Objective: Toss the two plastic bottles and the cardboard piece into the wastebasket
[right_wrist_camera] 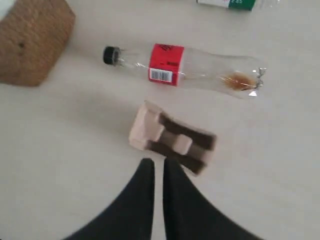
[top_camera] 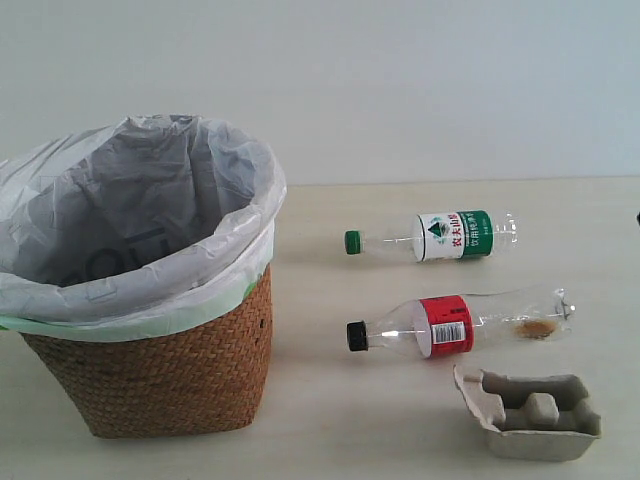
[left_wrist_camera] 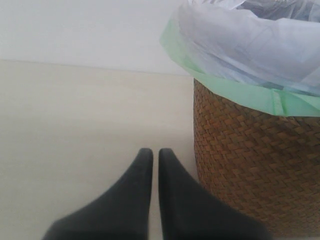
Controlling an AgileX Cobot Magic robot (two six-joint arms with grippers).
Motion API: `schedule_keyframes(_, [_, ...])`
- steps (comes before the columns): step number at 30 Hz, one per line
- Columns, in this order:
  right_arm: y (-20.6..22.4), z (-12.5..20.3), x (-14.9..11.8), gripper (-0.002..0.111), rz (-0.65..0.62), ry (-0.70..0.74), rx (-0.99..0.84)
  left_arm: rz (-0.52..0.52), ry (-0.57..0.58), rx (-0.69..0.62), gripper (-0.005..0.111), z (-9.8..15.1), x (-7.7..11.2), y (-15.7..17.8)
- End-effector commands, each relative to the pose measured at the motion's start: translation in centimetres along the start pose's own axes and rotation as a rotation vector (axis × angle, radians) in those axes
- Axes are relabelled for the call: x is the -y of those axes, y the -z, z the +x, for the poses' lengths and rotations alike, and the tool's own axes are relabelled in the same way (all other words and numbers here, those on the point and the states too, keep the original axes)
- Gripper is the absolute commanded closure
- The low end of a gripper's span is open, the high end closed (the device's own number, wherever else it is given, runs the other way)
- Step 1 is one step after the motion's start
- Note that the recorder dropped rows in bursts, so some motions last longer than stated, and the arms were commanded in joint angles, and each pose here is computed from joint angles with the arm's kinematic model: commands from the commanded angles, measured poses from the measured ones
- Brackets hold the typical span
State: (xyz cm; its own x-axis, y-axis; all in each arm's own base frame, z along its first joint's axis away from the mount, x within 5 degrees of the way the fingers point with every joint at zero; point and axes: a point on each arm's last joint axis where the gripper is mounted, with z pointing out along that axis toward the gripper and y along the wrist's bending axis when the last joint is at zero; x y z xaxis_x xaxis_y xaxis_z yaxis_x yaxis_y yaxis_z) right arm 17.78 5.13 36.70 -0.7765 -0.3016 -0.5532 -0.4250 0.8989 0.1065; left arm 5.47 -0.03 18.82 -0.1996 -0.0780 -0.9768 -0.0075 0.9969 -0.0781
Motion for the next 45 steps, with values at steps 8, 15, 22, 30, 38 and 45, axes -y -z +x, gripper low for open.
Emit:
schedule_keyframes(8, [-5.7,-3.6,2.8,0.063,-0.016,0.376,-0.233,-0.003,0.001,0.005,0.103,0.1,0.0,0.0])
schedule_keyframes(15, [-10.7,-4.0,2.7,0.034,-0.128,0.502,-0.357,-0.003,0.001,0.005,0.103,0.1,0.0,0.0])
schedule_keyframes(22, [-14.6,-3.7,1.0,0.034,-0.119,0.681,-0.517,-0.003,0.001,0.005,0.103,0.1,0.0,0.0])
schedule_keyframes(30, [-15.6,-3.5,0.9,0.034,-0.078,0.779,-0.583,-0.003,0.001,0.005,0.103,0.1,0.0,0.0])
schedule_keyframes(38, [-15.7,-3.5,0.7,0.034,-0.093,0.83,-0.584,-0.003,0.001,0.005,0.103,0.1,0.0,0.0])
schedule_keyframes(45, [-17.4,-1.0,1.0,0.043,-0.109,0.826,-0.612,-0.003,0.001,0.005,0.103,0.1,0.0,0.0])
